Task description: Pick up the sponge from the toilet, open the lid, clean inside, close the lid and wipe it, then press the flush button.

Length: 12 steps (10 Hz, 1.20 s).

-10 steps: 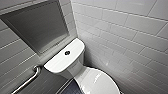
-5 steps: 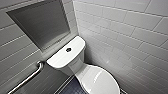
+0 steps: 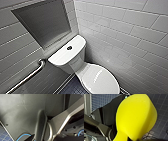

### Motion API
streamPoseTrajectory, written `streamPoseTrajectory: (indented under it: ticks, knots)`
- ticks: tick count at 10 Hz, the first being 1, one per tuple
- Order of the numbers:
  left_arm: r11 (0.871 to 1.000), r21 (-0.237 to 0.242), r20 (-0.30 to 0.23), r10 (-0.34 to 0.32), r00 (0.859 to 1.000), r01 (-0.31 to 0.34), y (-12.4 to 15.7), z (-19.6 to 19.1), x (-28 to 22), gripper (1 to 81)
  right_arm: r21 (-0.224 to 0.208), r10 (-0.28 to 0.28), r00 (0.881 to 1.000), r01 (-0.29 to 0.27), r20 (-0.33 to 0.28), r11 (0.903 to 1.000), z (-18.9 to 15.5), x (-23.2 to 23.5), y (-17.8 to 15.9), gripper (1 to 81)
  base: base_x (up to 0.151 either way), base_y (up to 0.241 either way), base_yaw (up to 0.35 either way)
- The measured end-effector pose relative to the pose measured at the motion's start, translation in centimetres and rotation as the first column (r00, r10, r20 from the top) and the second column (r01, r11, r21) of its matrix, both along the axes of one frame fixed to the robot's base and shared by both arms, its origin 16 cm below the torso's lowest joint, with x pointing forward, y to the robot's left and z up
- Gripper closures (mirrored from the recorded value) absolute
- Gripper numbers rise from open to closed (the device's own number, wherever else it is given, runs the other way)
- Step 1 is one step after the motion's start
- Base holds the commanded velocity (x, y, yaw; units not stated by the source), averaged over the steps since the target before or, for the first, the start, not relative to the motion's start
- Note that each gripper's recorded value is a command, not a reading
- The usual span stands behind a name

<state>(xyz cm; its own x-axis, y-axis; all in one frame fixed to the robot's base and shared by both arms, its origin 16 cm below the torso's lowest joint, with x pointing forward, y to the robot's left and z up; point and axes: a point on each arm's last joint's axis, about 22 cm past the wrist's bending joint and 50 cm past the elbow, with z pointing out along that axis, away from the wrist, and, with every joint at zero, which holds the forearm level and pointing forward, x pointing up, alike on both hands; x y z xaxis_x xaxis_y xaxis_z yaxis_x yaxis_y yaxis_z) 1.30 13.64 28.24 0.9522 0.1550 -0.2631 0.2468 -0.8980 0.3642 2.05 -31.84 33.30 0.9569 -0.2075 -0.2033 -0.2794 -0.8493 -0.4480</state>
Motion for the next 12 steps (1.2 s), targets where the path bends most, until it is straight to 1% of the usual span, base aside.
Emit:
streamPoseTrajectory:
  ticks: [2, 4, 5, 7, 8, 9, 10, 11, 12]
  knots:
    - [1.000, -0.003, 0.018, 0.003, 1.000, -0.003, -0.3, -0.3, 1.2, 1.0, 0.003, 0.006, 1.000, -0.006, -0.001, 1.0000, 0.1, -0.7, 0.4, 81.1, 0.000, 0.000, 0.000]
    - [1.000, -0.002, 0.028, 0.001, 1.000, -0.001, 0.0, -0.7, 2.0, 1.0, 0.023, 0.030, 0.999, -0.030, -0.032, 0.9993, 1.3, -3.7, 1.4, 81.1, 0.000, 0.000, 0.000]
    - [1.000, 0.001, 0.042, -0.002, 0.999, 0.002, 0.3, -1.4, 3.1, 1.0, 0.028, 0.039, 0.999, -0.038, -0.038, 0.9989, 1.2, -4.5, 2.0, 81.1, 0.000, 0.000, 0.000]
    - [1.000, 0.007, 0.099, -0.005, 0.995, 0.004, 0.9, -3.7, 6.6, 1.0, 0.012, 0.052, 0.999, -0.052, 0.002, 0.9986, -1.5, -3.3, 2.1, 81.1, 0.000, 0.000, 0.000]
    - [1.000, 0.008, 0.127, -0.002, 0.992, 0.001, 1.0, -4.2, 8.0, 1.0, 0.010, 0.052, 0.998, -0.052, 0.019, 0.9986, -2.0, -2.8, 2.2, 81.1, 0.000, 0.000, 0.000]
    - [1.000, 0.007, 0.123, -0.004, 0.992, 0.003, 1.2, -4.4, 8.0, 1.0, 0.011, 0.052, 0.999, -0.052, 0.018, 0.9986, -2.2, -2.9, 2.3, 81.1, 0.000, 0.000, 0.000]
    - [1.000, 0.003, 0.124, -0.004, 0.992, 0.004, 1.4, -4.3, 8.2, 1.0, 0.009, 0.056, 0.998, -0.056, 0.005, 0.9984, -1.8, -3.7, 2.1, 81.1, 0.000, 0.000, 0.000]
    - [1.000, -0.008, 0.130, -0.002, 0.992, 0.003, 1.7, -4.2, 9.1, 1.0, 0.008, 0.057, 0.998, -0.057, 0.002, 0.9983, -1.7, -3.8, 2.0, 81.1, 0.000, 0.000, 0.000]
    - [1.000, -0.031, 0.150, 0.007, 0.989, -0.002, 1.6, -3.9, 10.7, 1.0, 0.010, 0.056, 0.998, -0.056, 0.003, 0.9984, -1.7, -3.8, 2.1, 81.1, 0.000, 0.000, 0.000]
